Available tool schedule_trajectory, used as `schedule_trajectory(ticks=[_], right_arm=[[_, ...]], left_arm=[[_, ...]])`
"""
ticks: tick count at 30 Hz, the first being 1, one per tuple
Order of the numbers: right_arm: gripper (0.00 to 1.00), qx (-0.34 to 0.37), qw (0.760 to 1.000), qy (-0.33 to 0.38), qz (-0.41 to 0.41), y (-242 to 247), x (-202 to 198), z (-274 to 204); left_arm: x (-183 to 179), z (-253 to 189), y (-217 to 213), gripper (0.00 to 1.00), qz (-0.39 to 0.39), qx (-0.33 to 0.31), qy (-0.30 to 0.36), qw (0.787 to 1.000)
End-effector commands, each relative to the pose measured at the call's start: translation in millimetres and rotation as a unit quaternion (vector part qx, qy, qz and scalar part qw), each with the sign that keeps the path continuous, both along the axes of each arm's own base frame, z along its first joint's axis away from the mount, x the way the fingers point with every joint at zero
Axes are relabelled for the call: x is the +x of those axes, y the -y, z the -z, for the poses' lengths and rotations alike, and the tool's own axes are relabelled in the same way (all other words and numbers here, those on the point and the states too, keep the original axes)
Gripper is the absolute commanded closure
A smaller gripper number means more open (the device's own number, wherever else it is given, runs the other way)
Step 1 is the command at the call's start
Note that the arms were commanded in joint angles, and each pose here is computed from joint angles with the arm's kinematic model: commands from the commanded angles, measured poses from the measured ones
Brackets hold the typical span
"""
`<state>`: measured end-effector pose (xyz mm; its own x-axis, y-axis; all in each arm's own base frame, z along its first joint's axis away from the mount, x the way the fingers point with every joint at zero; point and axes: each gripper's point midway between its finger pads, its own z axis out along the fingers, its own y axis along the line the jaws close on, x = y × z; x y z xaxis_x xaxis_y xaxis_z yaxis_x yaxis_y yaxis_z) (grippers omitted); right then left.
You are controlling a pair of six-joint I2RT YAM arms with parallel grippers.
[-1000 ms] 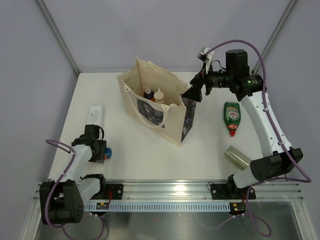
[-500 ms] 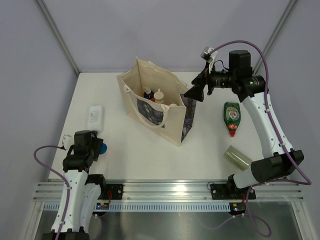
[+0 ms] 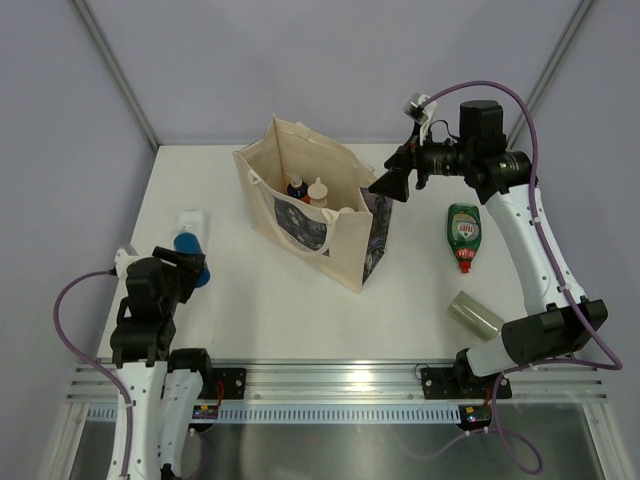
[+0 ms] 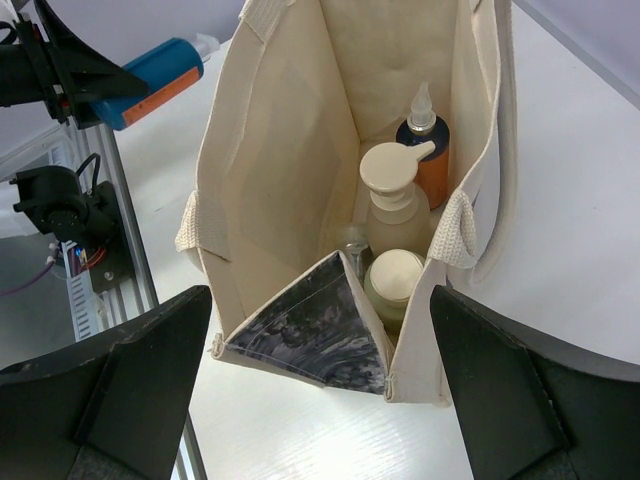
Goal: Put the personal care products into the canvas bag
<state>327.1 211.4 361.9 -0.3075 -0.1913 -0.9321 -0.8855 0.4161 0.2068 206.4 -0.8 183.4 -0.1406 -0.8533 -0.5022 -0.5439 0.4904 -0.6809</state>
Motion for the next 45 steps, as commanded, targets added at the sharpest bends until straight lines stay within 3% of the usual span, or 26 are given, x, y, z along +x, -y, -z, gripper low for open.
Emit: schedule_trajectory(ticks=[1, 10, 16, 20, 24, 25, 29, 35, 37, 45], right_arm=[[0.01, 0.014, 1.000, 0.020, -0.005, 0.8, -3.9, -13.8], [0.01, 0.011, 1.000, 0.018, 0.004, 5.9, -4.5, -8.0], [0.01, 0.011, 1.000, 0.014, 0.014, 11.1, -3.9, -4.6], [0.01, 0.013, 1.000, 0.016, 0.020, 15.0, -4.4, -6.1], [0.00, 0.014, 0.999, 0.015, 0.027, 20.1, -5.1, -5.9], [0.01, 0.015, 0.999, 0.020, 0.029, 22.1, -6.9, -8.6], [0.00, 0.018, 0.999, 0.020, 0.038, 29.3, -7.9, -7.9], [0.00, 0.021, 0.999, 0.013, 0.047, 32.8, -8.1, -4.0], [0.00, 0.023, 0.998, 0.007, 0.050, 32.5, -6.5, -2.3], [0.01, 0.035, 0.998, -0.002, 0.044, 29.2, -8.7, 1.0]], left_arm=[[33.5, -111.8, 34.2, 1.00, 0.115, 0.011, 0.201, 0.973], [33.7, -220.9, 79.1, 1.00, 0.250, 0.027, 0.338, 0.907], [38.1, -255.3, 124.5, 1.00, 0.342, 0.017, 0.372, 0.862], [52.7, -256.2, 159.6, 1.00, 0.392, 0.035, 0.351, 0.849], [78.7, -246.1, 174.4, 1.00, 0.392, 0.031, 0.315, 0.864], [93.2, -236.5, 175.3, 1.00, 0.377, 0.026, 0.291, 0.879], [116.0, -234.0, 177.6, 1.00, 0.350, 0.000, 0.244, 0.904], [124.9, -241.3, 175.5, 1.00, 0.306, -0.034, 0.173, 0.935], [126.9, -229.8, 175.7, 1.00, 0.290, -0.050, 0.120, 0.948], [144.6, -186.1, 191.1, 1.00, 0.254, -0.112, 0.003, 0.961]])
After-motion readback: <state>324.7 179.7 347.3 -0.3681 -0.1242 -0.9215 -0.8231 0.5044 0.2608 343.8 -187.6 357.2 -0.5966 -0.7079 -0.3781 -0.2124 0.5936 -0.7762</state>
